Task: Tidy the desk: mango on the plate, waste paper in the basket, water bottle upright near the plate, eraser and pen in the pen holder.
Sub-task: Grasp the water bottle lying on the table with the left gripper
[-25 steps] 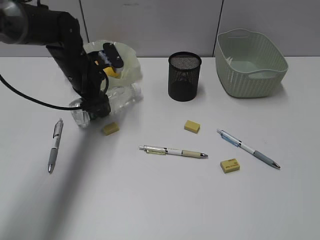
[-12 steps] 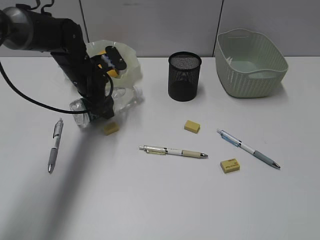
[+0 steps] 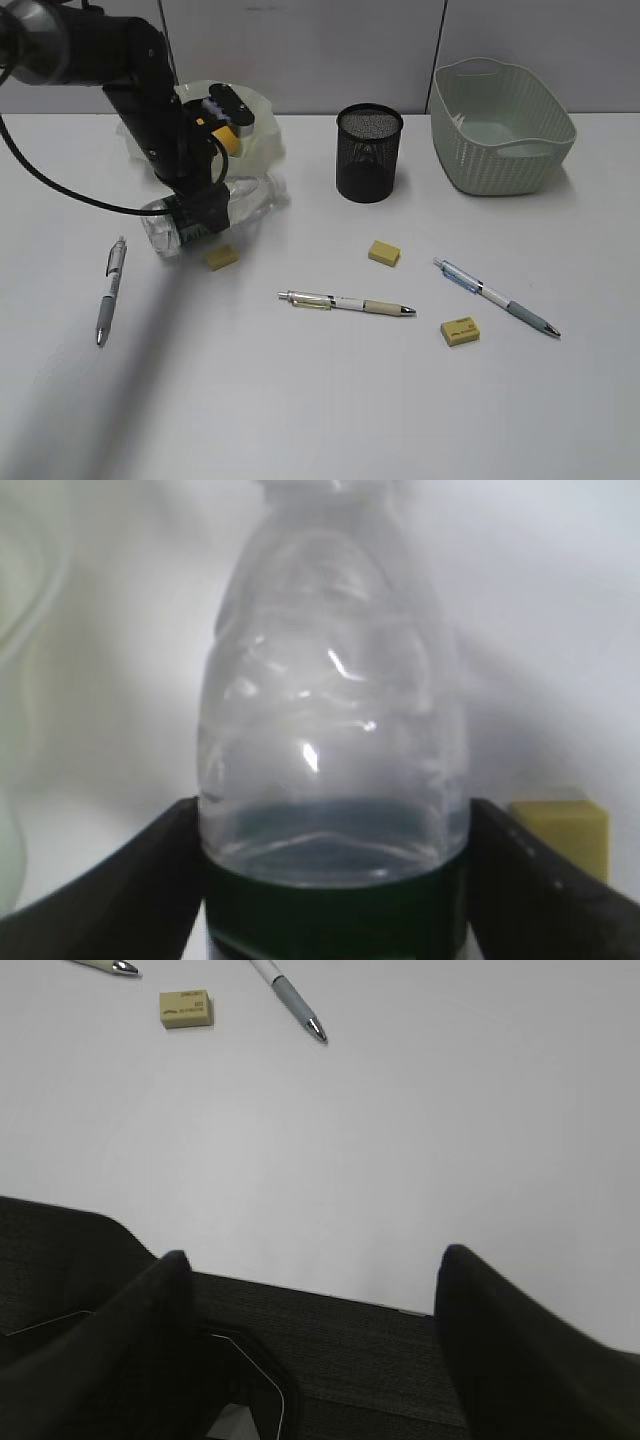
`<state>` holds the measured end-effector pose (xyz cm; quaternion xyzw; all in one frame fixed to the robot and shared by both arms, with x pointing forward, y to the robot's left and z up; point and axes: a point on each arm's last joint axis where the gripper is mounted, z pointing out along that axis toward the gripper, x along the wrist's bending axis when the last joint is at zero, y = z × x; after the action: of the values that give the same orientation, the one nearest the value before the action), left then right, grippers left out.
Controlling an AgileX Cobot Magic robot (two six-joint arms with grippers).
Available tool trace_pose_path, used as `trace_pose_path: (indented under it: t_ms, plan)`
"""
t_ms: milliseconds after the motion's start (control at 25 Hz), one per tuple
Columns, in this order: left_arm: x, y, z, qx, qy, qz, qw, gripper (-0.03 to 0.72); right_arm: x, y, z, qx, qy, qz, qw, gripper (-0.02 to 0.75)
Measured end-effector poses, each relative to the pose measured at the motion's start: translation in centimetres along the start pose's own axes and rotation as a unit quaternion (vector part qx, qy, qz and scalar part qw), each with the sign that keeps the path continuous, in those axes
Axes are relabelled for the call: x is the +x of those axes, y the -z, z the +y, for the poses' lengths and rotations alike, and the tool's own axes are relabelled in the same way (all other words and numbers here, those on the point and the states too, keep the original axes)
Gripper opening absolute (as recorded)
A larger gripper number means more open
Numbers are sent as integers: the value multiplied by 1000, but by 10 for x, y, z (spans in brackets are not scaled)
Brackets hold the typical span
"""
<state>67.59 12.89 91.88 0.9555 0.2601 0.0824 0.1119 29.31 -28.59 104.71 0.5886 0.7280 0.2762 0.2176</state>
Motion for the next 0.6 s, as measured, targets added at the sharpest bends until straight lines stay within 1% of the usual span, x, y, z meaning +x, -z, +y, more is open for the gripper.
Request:
trace_pose_path:
  t_ms: [120, 320, 400, 600]
  plan:
    - [5, 0, 7, 15, 16, -13, 1000, 591, 0, 0, 0, 0, 0, 0, 1000, 585]
    - [10, -13, 17, 41, 49, -31, 997, 589, 0, 0, 0, 0, 0, 0, 1000, 585]
    - [9, -15, 22, 42, 55, -26, 997, 582, 0, 0, 0, 0, 0, 0, 1000, 585]
    - [5, -14, 28, 55, 55, -10, 997, 550, 0, 0, 0, 0, -1, 0, 1000, 585]
